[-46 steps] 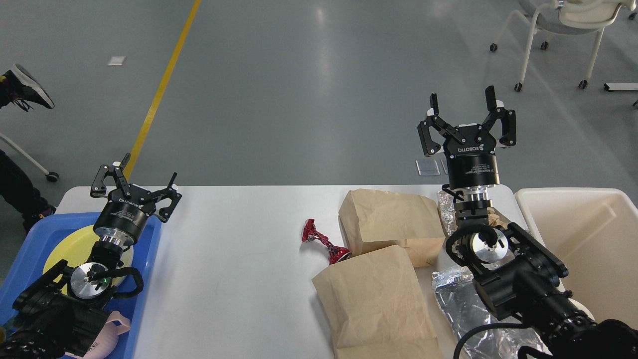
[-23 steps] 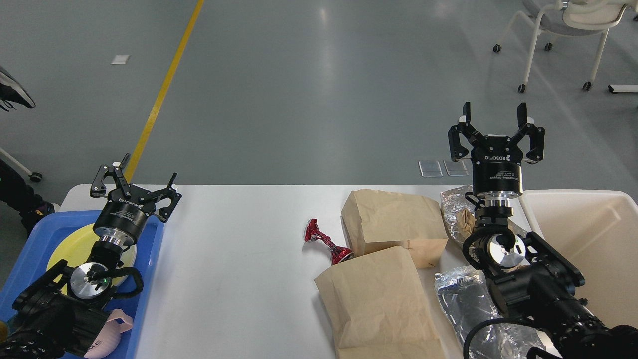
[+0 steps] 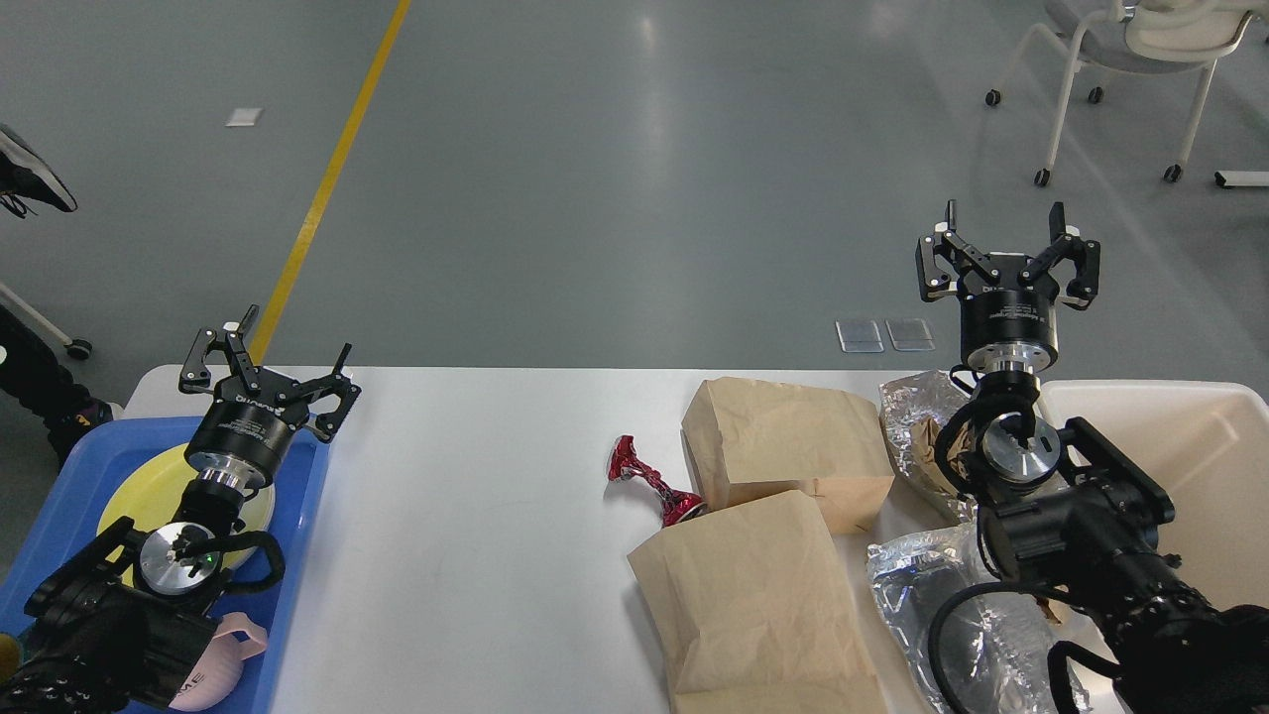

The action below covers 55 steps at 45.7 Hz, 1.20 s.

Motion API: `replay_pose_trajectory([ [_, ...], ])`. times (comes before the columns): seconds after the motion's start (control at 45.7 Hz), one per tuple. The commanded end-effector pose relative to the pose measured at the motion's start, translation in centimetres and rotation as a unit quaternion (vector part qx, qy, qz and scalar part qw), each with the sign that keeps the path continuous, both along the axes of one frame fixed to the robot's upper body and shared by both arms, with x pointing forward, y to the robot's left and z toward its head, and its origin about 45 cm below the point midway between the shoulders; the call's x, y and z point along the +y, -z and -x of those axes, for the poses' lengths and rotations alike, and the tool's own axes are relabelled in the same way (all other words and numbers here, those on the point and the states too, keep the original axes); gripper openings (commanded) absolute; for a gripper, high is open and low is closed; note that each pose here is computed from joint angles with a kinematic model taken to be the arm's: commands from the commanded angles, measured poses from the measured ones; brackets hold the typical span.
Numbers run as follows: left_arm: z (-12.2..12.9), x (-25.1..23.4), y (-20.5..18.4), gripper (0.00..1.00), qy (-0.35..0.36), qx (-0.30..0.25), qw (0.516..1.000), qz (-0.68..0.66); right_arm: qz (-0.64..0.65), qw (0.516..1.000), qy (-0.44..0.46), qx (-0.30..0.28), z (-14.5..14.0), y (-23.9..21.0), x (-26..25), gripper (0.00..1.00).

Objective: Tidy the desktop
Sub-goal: 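Raise the right gripper up and away from the white bin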

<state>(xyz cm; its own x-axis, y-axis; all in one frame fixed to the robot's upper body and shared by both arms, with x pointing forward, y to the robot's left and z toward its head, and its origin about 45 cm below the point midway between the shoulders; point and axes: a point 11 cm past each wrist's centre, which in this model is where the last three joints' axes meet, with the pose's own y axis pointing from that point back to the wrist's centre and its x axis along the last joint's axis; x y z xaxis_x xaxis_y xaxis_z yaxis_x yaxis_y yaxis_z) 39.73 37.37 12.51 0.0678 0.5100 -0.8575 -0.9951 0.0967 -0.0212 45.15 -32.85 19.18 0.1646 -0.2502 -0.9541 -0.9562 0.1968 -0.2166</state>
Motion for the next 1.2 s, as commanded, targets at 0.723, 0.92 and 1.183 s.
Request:
replay_pose_trajectory([
  [0.723, 0.0, 0.0, 0.0, 1.0, 0.0, 0.0, 1.0, 0.0, 0.083, 0.996, -0.033, 0.02, -4.4, -5.1, 2.9, 1.0],
  [0.92, 0.0, 0.0, 0.0, 1.0, 0.0, 0.0, 1.0, 0.0, 0.351, 0.923, -0.153, 0.048, -6.5, -8.3, 6.6, 1.0],
  [1.183, 0.0, 0.0, 0.0, 1.0, 0.0, 0.0, 1.0, 0.0, 0.765, 0.551, -0.308, 0.129, -6.9, -13.4, 4.7, 1.0],
])
